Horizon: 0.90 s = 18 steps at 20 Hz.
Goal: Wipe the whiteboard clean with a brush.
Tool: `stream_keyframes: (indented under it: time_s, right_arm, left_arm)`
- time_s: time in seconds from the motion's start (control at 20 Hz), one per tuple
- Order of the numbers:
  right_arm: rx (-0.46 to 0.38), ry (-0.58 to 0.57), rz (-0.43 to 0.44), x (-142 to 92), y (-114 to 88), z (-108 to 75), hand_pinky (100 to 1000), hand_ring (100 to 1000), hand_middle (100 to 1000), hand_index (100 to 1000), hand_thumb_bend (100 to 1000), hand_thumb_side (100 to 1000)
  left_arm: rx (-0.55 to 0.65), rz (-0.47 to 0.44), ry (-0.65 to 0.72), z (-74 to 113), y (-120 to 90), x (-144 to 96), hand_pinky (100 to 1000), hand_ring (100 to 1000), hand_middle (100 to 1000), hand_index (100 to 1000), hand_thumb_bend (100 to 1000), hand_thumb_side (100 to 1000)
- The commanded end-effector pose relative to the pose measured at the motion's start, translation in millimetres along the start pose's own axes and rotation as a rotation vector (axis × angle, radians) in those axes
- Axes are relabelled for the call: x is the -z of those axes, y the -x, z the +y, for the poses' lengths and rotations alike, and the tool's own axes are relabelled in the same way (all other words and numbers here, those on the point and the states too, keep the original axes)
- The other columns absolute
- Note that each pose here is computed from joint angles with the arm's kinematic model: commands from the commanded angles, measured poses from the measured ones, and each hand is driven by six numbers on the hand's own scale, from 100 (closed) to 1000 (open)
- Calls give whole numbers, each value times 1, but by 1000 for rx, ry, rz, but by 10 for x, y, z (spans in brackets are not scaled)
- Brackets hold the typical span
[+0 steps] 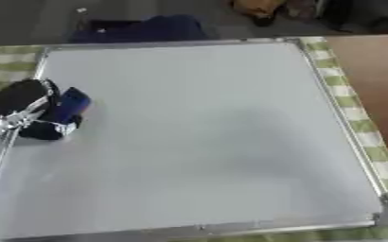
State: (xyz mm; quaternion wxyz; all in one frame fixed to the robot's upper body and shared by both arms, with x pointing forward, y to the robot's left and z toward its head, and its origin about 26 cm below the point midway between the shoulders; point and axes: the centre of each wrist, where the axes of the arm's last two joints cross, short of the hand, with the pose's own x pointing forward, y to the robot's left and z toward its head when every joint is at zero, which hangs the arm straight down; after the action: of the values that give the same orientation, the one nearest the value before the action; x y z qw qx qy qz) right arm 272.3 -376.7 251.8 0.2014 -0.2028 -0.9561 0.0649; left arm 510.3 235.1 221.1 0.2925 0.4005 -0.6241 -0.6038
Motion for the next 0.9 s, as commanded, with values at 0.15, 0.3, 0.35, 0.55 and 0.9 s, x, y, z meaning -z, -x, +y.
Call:
stream_keyframes:
  time_s: [0.15,0.3,0.35,0.55,0.9]
  right_arm:
    - [-14,-8,-26,60,-53,-37,731,580,458,260,190,959]
    - [-13,-9,-25,60,-53,-37,731,580,458,260,190,958]
    - [-13,-9,-25,60,-53,-36,731,580,458,260,190,959]
    - [-14,-8,-23,52,-51,-40,731,580,457,260,191,955]
    - [-13,-11,-22,48,-49,-35,732,579,457,260,193,958]
  left_arm:
    - [1,75,27,-17,221,-135,617,457,223,142,136,460]
    - [-10,98,15,4,273,-168,616,454,220,142,129,460]
    - [-13,107,11,11,293,-180,616,453,220,142,128,460]
    - [-23,151,4,9,372,-232,616,452,217,142,124,459]
    - [-36,194,-4,-36,433,-277,613,447,214,143,117,460]
